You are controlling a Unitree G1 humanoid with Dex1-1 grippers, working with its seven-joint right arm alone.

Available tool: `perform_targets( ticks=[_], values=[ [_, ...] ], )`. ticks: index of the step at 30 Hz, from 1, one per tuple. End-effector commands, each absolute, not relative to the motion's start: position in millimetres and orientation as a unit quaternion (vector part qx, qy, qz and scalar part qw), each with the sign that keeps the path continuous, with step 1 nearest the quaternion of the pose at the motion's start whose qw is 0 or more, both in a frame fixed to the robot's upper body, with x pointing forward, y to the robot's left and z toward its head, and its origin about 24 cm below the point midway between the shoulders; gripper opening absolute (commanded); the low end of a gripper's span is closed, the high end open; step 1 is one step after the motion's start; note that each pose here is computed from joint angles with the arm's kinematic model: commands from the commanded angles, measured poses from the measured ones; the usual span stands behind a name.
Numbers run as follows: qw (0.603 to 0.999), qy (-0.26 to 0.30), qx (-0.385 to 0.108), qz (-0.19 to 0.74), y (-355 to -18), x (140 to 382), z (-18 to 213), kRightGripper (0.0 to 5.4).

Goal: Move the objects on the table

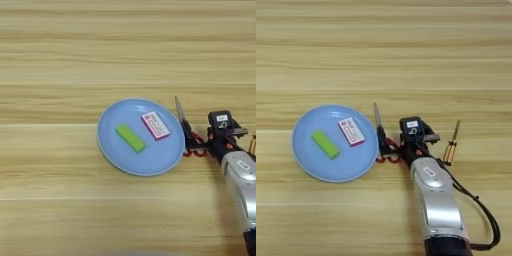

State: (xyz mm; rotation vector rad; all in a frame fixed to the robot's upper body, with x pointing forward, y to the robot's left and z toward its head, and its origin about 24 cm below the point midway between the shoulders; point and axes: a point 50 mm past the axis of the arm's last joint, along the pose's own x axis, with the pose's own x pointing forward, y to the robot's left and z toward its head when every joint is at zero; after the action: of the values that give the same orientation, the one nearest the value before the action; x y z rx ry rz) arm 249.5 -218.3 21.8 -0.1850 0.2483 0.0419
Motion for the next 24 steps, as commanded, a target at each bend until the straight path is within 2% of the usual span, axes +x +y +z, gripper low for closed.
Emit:
perform_targets(
  ticks=[1,24],
  values=[
    [0.991,0.071,-0.107,0.035,-213,260,42,5.38],
    [0.991,0.039,-0.105,0.067,-189,261,58,5.38]
  ],
)
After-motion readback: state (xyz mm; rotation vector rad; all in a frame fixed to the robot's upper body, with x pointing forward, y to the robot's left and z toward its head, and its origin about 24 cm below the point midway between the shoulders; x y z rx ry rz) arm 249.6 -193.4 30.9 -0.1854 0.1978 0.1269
